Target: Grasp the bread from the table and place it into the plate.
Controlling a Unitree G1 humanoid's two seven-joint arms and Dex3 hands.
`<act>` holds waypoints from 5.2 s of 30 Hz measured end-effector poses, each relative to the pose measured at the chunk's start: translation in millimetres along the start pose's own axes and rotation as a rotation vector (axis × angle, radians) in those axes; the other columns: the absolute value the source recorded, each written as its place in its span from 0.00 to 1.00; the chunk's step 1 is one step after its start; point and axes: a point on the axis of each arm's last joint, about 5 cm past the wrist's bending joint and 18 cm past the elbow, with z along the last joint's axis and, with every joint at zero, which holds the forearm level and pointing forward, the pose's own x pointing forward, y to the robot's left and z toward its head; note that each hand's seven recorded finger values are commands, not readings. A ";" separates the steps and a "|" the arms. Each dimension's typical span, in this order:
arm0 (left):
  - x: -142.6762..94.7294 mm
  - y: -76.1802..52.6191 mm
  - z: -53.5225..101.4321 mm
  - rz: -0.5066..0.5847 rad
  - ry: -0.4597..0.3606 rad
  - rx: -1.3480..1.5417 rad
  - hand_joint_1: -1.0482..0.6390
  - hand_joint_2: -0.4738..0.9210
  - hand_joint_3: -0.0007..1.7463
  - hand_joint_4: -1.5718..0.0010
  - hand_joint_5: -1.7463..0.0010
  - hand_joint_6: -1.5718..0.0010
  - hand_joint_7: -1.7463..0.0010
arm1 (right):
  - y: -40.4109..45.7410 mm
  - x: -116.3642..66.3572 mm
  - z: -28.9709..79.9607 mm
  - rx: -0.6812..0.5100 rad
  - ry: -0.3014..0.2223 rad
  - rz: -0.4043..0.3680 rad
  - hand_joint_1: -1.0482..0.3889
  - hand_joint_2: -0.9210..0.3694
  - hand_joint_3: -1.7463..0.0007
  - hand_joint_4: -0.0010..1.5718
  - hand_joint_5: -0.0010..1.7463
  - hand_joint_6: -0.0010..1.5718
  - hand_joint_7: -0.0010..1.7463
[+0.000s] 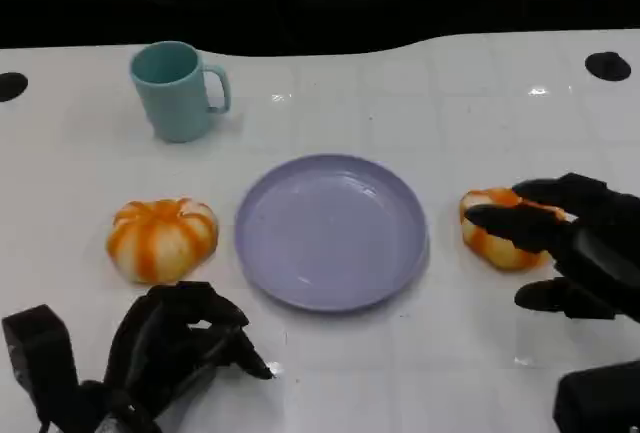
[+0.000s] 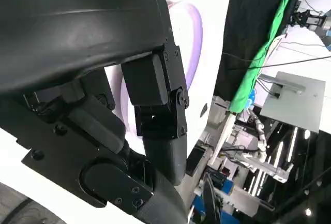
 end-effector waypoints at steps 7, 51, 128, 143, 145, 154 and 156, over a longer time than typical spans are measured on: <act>0.0 -0.2 -0.2 0.003 0.000 0.002 0.00 0.83 0.00 0.00 0.65 0.00 0.80 | 10.3 18.3 -3.4 -0.074 0.031 0.037 0.38 0.08 1.00 0.13 0.08 0.23 0.00; -0.3 -1.7 0.5 -0.001 -0.012 0.005 0.00 0.83 0.00 0.00 0.65 0.00 0.81 | 66.8 70.1 -12.0 -0.129 0.139 0.125 0.62 0.00 0.93 0.55 0.99 0.51 0.79; -1.5 -3.6 -1.4 -0.012 -0.007 0.016 0.00 0.83 0.00 0.00 0.65 0.00 0.80 | 44.4 143.7 87.5 0.204 -0.213 0.145 0.17 0.00 0.79 0.03 0.14 0.13 0.00; -1.4 -3.9 -1.4 -0.012 -0.010 0.015 0.00 0.83 0.00 0.00 0.65 0.00 0.80 | 29.8 124.6 69.4 0.361 -0.226 0.091 0.21 0.00 0.82 0.15 0.22 0.22 0.04; -1.4 -3.9 -1.4 -0.012 -0.011 0.015 0.00 0.83 0.00 0.00 0.65 0.00 0.80 | 29.3 117.4 64.9 0.384 -0.238 0.060 0.22 0.00 0.82 0.18 0.24 0.26 0.05; -0.6 -5.1 -1.3 -0.007 -0.017 0.019 0.00 0.83 0.00 0.00 0.64 0.00 0.80 | 32.3 76.0 42.8 0.478 -0.251 -0.068 0.28 0.00 0.84 0.27 0.60 0.42 0.14; -0.4 -5.4 -1.4 -0.005 -0.017 0.020 0.00 0.83 0.00 0.00 0.64 0.00 0.80 | 33.2 65.6 39.4 0.527 -0.245 -0.091 0.29 0.00 0.84 0.29 0.67 0.43 0.22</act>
